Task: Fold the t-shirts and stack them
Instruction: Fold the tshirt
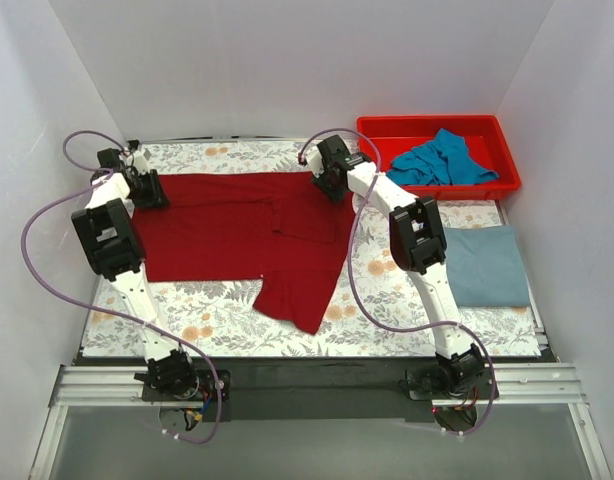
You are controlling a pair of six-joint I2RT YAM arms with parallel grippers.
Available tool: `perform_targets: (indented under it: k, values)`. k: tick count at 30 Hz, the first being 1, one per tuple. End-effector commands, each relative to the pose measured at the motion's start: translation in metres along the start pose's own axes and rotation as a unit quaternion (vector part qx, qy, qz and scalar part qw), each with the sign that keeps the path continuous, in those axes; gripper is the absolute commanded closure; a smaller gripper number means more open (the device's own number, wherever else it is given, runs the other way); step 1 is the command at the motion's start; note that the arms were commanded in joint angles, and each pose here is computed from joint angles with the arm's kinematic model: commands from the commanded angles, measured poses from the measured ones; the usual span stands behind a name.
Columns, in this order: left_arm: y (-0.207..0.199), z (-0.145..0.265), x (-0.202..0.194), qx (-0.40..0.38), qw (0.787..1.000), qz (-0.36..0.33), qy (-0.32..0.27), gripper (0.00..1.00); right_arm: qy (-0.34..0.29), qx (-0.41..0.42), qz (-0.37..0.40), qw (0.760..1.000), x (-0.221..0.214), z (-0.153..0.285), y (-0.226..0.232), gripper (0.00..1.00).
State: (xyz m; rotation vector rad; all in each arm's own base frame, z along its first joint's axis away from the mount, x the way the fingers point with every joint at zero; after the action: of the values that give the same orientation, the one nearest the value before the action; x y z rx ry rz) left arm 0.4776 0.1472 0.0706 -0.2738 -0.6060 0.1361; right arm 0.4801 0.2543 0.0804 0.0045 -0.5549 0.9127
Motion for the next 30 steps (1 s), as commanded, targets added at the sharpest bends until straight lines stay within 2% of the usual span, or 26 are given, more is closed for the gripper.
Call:
perform_targets:
  k: [1,4,8,9,10,11,12,13,14,15,16,17,18,19,20,21,25,28,30]
  values:
    - [0.003,-0.023,0.000,-0.011,0.999,0.034,0.020,0.69,0.001,-0.067,0.007,0.998,-0.009,-0.034,-0.040,0.64]
    - [-0.010,-0.019,0.019,-0.046,0.998,0.032,-0.004,0.63,-0.036,-0.080,0.023,0.996,0.011,-0.026,-0.050,0.61]
    - [-0.037,0.015,0.036,-0.075,0.997,-0.001,-0.027,0.54,-0.104,-0.059,0.037,0.992,0.043,0.037,-0.047,0.49]
    - [-0.045,0.037,0.047,-0.076,0.996,-0.017,-0.047,0.52,-0.122,-0.031,0.051,0.991,0.048,0.050,-0.035,0.40]
    - [-0.051,0.051,0.050,-0.075,0.995,-0.029,-0.054,0.50,-0.157,-0.030,0.062,0.985,0.062,0.089,-0.034,0.34]
    - [-0.053,0.061,0.045,-0.077,0.994,-0.057,-0.047,0.42,-0.168,-0.021,0.072,0.983,0.064,0.103,-0.027,0.29]
    - [-0.061,0.085,0.051,-0.074,0.992,-0.082,-0.065,0.32,-0.161,0.003,0.095,0.982,0.056,0.108,-0.011,0.20]
    - [-0.060,0.097,0.050,-0.071,0.990,-0.100,-0.069,0.21,-0.161,0.010,0.108,0.981,0.055,0.120,-0.003,0.16]
    - [-0.059,0.105,0.042,-0.077,0.988,-0.119,-0.060,0.17,-0.174,0.017,0.120,0.977,0.057,0.144,0.004,0.12]
    - [-0.060,0.117,0.041,-0.086,0.985,-0.134,-0.061,0.17,-0.149,0.045,0.134,0.979,0.045,0.149,0.021,0.06]
    - [-0.059,0.130,0.039,-0.101,0.983,-0.141,-0.064,0.17,-0.151,0.054,0.144,0.976,0.042,0.164,0.027,0.05]
    - [-0.060,0.137,0.026,-0.115,0.983,-0.136,-0.036,0.16,-0.149,0.083,0.151,0.974,0.036,0.169,0.039,0.04]
    - [-0.058,0.144,0.024,-0.125,0.977,-0.168,-0.033,0.16,-0.140,0.105,0.160,0.971,0.030,0.174,0.052,0.04]
    - [-0.053,0.152,0.019,-0.140,0.976,-0.164,-0.031,0.16,-0.115,0.130,0.165,0.971,0.012,0.177,0.064,0.04]
    - [-0.054,0.159,0.005,-0.159,0.976,-0.149,-0.008,0.16,-0.104,0.145,0.168,0.969,0.004,0.179,0.074,0.06]
    - [-0.051,0.163,0.000,-0.168,0.969,-0.178,-0.005,0.15,-0.093,0.160,0.177,0.967,-0.004,0.179,0.088,0.12]
    - [-0.047,0.175,-0.037,-0.194,0.965,-0.178,0.023,0.17,-0.042,0.224,0.193,0.954,-0.056,0.181,0.136,0.22]
    - [-0.049,0.173,-0.067,-0.195,0.962,-0.184,0.050,0.25,-0.014,0.227,0.204,0.952,-0.076,0.173,0.160,0.30]
    - [-0.050,0.176,-0.074,-0.183,0.962,-0.198,0.048,0.27,-0.005,0.210,0.202,0.957,-0.087,0.159,0.168,0.34]
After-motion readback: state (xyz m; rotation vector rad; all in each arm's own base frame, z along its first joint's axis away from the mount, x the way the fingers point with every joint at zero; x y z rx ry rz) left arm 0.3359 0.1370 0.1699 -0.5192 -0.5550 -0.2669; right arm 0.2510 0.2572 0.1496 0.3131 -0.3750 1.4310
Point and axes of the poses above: each gripper's point midway between its finger pads, its own z axis back along the fingers, its own y axis along the line the jaws close on, x = y × z, the point moved 6 cm from there along z, back along the fingers, and after that the axes turned 2 degrees about z, right-handed, at the moved point
